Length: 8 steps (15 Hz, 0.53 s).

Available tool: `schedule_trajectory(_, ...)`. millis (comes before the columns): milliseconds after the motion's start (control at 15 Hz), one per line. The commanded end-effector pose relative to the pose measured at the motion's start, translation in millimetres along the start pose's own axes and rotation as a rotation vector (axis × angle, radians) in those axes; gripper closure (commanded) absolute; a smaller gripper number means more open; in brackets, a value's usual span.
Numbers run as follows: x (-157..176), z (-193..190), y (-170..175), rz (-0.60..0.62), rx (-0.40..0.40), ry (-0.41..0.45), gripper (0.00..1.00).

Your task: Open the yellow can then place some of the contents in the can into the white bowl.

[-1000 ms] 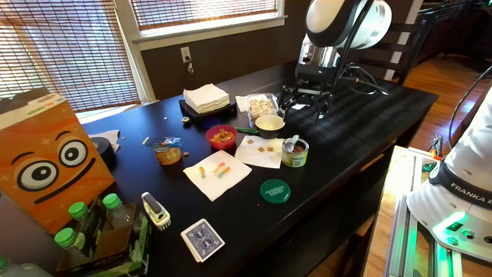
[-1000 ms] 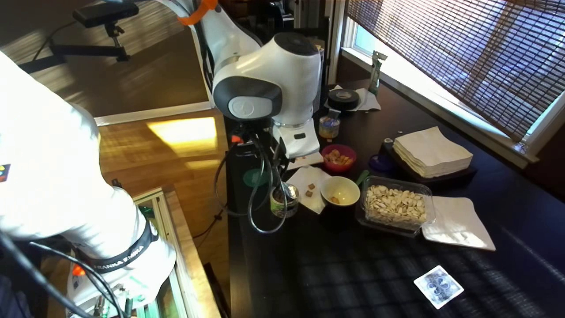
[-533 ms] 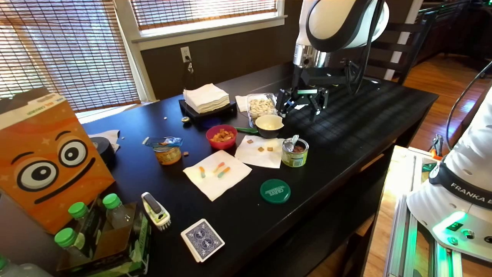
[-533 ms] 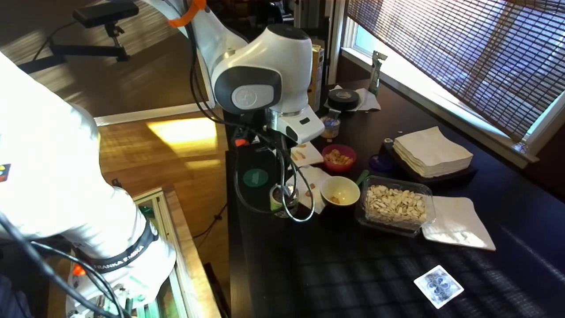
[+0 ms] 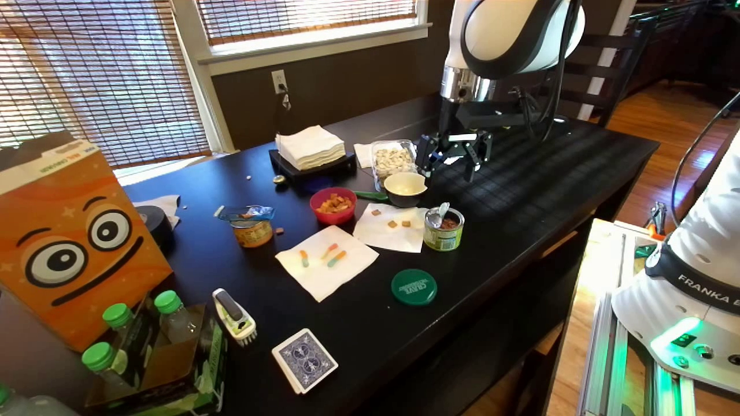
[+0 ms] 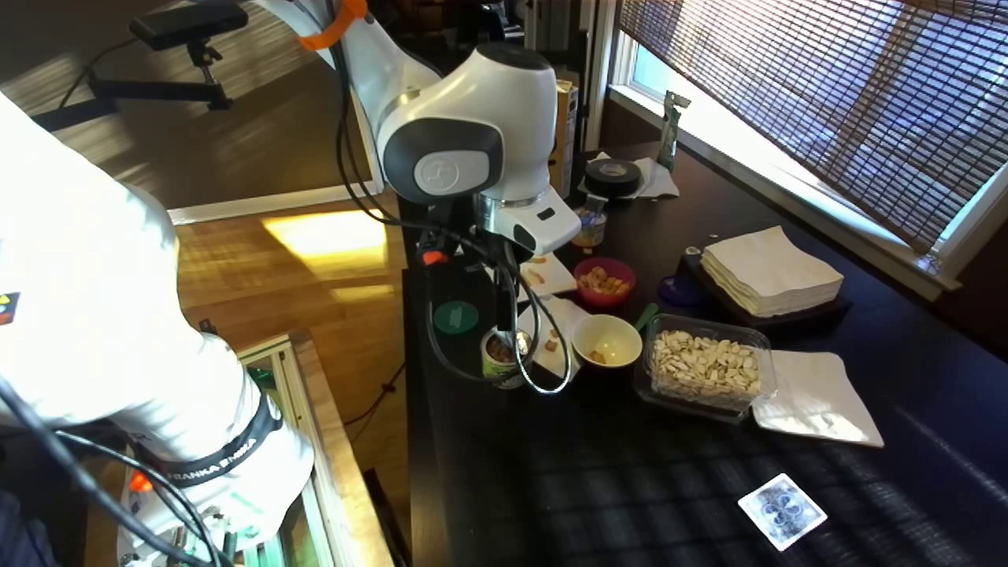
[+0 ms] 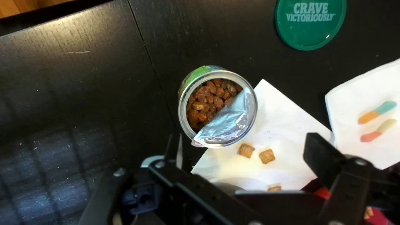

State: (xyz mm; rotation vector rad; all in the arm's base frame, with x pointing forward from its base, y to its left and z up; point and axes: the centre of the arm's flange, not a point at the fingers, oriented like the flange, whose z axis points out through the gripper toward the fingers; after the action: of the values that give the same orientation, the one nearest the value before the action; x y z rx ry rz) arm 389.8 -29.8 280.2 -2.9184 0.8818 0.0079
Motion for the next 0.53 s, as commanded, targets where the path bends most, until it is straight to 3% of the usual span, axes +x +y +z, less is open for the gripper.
schedule_trajectory(0,-13,-6,-1,-0.17,0.001,0.041,0.0)
schedule_trajectory(400,-25,-4,-2,-0.474,-0.055,0.048,0.0)
schedule_trajectory(467,-26,-3,-2,-0.523,-0.063,0.046,0.25)
